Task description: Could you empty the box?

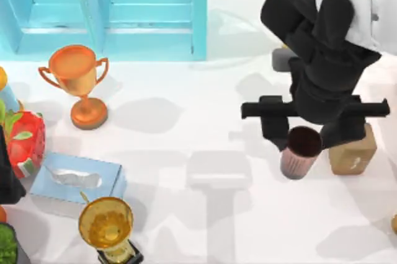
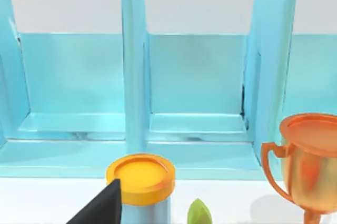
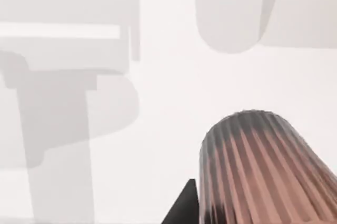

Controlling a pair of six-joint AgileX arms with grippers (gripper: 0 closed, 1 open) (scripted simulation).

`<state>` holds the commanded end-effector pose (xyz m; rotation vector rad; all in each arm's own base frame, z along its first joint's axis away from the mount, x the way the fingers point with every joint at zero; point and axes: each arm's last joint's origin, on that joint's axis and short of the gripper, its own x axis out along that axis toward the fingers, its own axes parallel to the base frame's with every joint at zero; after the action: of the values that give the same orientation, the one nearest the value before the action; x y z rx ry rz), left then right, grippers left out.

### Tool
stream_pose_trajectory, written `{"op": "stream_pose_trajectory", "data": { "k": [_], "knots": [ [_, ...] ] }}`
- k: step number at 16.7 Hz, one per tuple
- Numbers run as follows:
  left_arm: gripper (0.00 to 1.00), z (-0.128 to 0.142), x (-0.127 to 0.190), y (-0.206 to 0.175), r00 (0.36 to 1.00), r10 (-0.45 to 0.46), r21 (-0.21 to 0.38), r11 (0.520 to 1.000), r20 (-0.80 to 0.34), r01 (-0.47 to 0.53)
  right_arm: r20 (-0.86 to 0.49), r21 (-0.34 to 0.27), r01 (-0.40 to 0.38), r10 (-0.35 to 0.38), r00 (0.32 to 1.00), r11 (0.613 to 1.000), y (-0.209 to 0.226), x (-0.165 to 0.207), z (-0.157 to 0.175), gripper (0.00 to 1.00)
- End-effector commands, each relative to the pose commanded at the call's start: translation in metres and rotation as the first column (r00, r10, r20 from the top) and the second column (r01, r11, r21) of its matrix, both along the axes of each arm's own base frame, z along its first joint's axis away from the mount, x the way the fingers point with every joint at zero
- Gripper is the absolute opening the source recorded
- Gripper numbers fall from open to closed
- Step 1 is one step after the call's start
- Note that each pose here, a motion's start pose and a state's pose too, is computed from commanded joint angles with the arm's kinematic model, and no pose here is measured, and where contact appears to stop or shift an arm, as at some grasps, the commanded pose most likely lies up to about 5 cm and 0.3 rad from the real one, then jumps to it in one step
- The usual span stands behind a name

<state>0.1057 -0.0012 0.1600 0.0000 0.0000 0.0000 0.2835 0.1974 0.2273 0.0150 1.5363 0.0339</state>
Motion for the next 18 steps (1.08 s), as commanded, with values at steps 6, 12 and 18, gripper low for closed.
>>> {"op": "stream_pose_trajectory", "data": {
  "k": [6, 12, 18],
  "knots": [
    [1.0, 0.0, 0.0, 0.0, 1.0, 0.0, 0.0, 1.0, 0.0, 0.0, -0.035, -0.027, 0.024, -0.025, 0.999, 0.999, 0.023, -0.049, -0.026, 0.0],
    [1.0, 0.0, 0.0, 0.0, 1.0, 0.0, 0.0, 1.0, 0.0, 0.0, -0.044, -0.032, 0.028, -0.029, 0.999, 0.999, 0.022, -0.048, -0.033, 0.0],
    [1.0, 0.0, 0.0, 0.0, 1.0, 0.0, 0.0, 1.0, 0.0, 0.0, -0.036, -0.027, 0.025, -0.026, 0.999, 0.999, 0.023, -0.049, -0.058, 0.0]
  ]
}}
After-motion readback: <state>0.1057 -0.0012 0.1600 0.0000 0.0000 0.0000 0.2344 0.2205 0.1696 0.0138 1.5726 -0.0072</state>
